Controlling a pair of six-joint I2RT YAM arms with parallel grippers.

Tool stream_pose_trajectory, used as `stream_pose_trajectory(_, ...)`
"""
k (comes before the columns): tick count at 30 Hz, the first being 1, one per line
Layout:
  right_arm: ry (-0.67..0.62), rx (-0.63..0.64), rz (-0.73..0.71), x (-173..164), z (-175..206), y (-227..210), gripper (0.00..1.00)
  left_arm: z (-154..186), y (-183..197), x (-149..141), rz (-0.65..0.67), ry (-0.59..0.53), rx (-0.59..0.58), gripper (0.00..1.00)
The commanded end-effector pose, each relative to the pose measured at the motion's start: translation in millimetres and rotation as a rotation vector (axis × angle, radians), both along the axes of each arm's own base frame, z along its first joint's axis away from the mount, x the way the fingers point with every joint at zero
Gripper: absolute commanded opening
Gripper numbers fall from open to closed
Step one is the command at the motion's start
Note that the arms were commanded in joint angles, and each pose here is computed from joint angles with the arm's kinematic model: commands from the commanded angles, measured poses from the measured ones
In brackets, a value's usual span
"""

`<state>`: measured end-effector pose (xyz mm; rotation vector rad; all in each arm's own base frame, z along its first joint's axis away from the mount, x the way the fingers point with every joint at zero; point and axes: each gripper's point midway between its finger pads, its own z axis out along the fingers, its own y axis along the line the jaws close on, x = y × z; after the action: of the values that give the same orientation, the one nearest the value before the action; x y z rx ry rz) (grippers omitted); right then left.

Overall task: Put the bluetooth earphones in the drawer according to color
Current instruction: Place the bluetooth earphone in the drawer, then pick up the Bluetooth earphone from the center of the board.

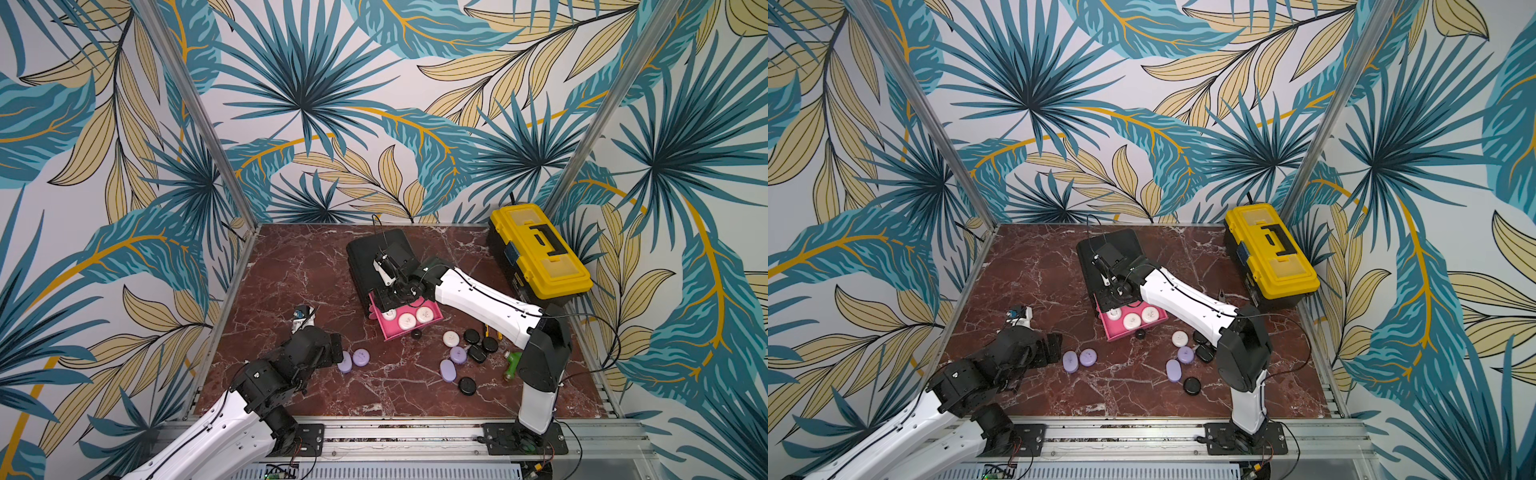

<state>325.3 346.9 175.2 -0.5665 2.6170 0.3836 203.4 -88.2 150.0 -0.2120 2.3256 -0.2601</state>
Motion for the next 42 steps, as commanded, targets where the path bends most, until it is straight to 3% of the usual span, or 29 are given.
stream_pose_trajectory(1, -0.016, 0.013, -0.008, -3, 8, -4, 0.63, -5, 4, -1, 0.014, 0.002, 0.005, 1.00)
stream_pose_trajectory(10, -0.088, 0.009, -0.050, -16, 35, -36, 0.66, -3, 2, 0, 0.012, -0.002, -0.006, 1.00)
stream_pose_trajectory(25, -0.119, -0.031, -0.214, -50, 33, -140, 0.70, -3, -11, 6, -0.011, 0.006, -0.040, 1.00)
stream_pose_trajectory(36, -0.025, -0.025, -0.363, -63, -4, -208, 0.69, -4, -13, 8, -0.010, 0.013, -0.039, 1.00)
stream_pose_trajectory(42, 0.056, -0.007, -0.400, -60, -34, -221, 0.68, -6, -14, 9, -0.008, 0.014, -0.040, 1.00)
